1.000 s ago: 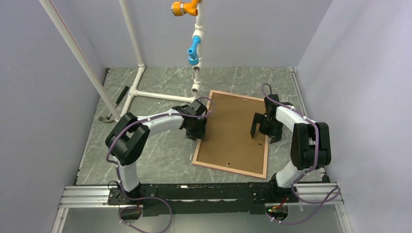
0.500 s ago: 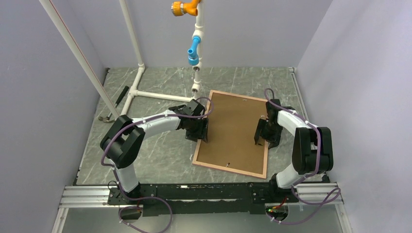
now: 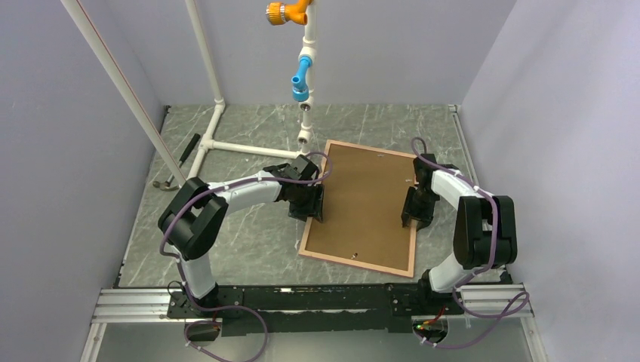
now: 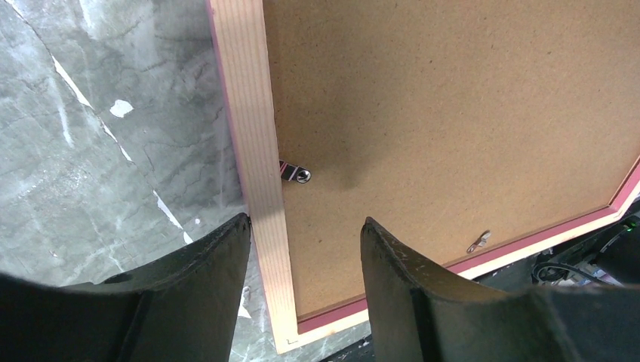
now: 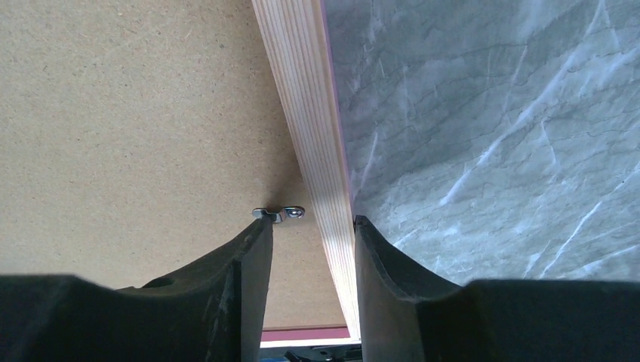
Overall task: Put the photo into the frame
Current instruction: Install the photo frame at the center of the board.
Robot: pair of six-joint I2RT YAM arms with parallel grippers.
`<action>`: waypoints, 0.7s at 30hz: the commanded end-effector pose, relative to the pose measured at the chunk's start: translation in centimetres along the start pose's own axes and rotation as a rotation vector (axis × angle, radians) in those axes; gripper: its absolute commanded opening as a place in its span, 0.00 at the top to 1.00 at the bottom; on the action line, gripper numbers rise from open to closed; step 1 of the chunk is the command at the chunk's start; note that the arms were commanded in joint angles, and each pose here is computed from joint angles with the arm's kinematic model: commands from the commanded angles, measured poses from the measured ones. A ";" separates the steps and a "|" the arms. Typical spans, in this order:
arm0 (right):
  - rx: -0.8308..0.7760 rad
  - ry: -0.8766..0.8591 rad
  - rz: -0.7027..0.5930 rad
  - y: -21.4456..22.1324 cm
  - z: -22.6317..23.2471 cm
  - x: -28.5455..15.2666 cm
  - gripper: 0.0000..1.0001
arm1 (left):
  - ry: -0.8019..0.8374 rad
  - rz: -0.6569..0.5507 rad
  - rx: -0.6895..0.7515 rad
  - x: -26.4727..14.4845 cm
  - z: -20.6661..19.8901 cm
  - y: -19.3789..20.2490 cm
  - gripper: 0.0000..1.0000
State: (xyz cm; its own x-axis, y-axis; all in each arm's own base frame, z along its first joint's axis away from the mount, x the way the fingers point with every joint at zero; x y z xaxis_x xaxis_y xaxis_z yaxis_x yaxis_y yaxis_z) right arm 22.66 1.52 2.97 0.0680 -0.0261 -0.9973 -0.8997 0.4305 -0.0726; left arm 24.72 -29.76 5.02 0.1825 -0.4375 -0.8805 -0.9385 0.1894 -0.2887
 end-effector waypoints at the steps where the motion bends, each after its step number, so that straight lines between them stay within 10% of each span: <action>1: 0.011 0.081 -0.029 -1.3 -0.8 0.2 0.96 | 0.026 -0.017 0.015 0.3 -0.6 -0.9 0.41; 5: 0.008 0.050 -0.052 -2.4 0.1 -0.2 0.95 | 0.011 -0.009 0.020 0.7 -0.2 -0.8 0.41; 10: 0.016 -0.007 -0.098 -3.5 1.1 -0.8 0.45 | -0.024 0.020 0.014 1.3 0.6 -0.2 0.42; 21: 0.009 0.161 -0.108 -4.2 -1.3 -0.2 0.60 | -0.073 0.036 0.014 1.8 1.6 0.3 0.48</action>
State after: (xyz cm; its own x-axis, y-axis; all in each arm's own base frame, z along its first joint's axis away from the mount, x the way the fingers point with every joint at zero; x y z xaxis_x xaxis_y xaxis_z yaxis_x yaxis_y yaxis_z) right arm 24.86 0.52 3.23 0.0748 -0.0975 -0.9924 -0.8990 0.4241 -0.1094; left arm 24.79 -29.38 3.51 0.1597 -0.3990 -0.9029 -0.9458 0.2000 -0.2557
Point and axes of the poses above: each gripper's point midway between its finger pads, its own x axis out along the fingers, its own z axis along the line the jaws close on, y = z × x, the point moved 1 cm from there along -x, back along the fingers, and after that the axes turned 4 degrees about x, right-handed, at the moved point
